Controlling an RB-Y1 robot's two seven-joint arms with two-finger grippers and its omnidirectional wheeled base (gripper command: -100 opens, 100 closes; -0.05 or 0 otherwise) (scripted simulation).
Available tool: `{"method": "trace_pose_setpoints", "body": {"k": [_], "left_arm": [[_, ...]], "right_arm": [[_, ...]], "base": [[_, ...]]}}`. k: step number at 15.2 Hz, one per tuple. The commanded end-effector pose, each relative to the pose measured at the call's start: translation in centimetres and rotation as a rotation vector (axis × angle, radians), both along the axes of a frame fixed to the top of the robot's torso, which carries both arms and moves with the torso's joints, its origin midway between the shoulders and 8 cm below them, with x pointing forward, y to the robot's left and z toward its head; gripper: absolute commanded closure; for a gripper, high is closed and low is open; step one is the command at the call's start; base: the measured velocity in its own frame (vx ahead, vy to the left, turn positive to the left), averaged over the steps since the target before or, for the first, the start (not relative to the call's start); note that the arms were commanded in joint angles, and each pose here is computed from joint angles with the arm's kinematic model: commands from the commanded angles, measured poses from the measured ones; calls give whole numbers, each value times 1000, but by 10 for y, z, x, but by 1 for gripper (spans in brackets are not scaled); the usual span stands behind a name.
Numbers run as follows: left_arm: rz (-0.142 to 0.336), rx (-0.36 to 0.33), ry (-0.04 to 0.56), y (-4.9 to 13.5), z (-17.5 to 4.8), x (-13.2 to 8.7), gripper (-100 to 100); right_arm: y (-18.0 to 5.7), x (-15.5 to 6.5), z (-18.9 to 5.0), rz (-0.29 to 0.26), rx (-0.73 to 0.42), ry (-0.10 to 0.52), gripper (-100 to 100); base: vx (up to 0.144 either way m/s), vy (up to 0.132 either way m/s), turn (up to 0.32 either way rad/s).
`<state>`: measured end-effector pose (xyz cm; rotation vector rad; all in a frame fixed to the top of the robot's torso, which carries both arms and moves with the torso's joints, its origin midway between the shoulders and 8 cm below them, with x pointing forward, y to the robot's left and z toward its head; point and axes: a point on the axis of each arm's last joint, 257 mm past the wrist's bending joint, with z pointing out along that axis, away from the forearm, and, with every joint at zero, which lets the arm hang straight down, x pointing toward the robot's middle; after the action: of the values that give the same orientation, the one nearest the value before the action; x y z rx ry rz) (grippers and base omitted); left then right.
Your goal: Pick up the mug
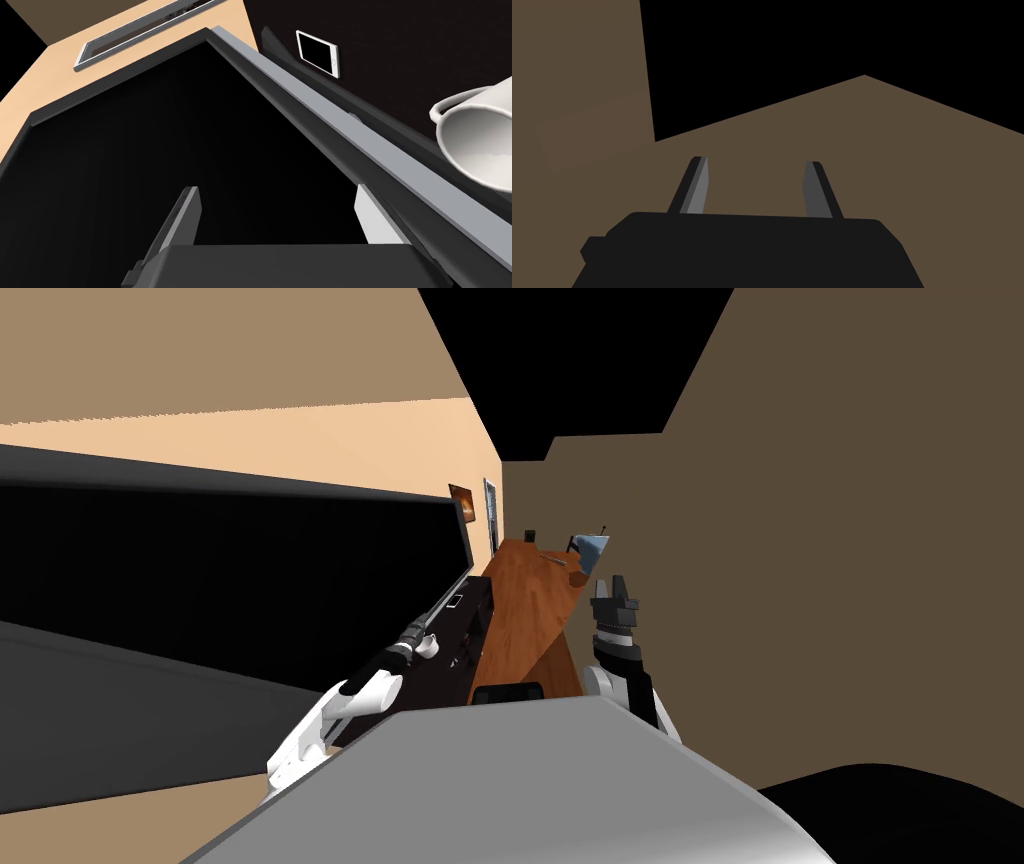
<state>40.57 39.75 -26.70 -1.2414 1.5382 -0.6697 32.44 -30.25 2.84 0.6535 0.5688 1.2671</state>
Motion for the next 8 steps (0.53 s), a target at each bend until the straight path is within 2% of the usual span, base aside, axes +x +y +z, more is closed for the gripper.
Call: {"method": "trace_pose_setpoints", "body": {"k": [1,2,4,5,7,8], "left_arm": [[10,1,45,6,-11,-3,-100],[20,9,91,15,-24,-7,-100],[26,6,118,16,-31,-11,-100],[36,12,166,26,-44,-16,-100],[42,10,190,27,-49,-20,-100],[54,14,247,36,-63,-28,-100]], "right_arm": [[0,0,0,0,0,0,0],[0,0,0,0,0,0,0],[0,0,0,0,0,0,0],[0,0,0,0,0,0,0],[0,0,0,0,0,0,0],[0,0,0,0,0,0,0]], "base": [[27,-4,-6],[38,-6,-24],[38,-4,-14],[36,0,-17],[37,-1,-16],[39,-1,-29]]}}
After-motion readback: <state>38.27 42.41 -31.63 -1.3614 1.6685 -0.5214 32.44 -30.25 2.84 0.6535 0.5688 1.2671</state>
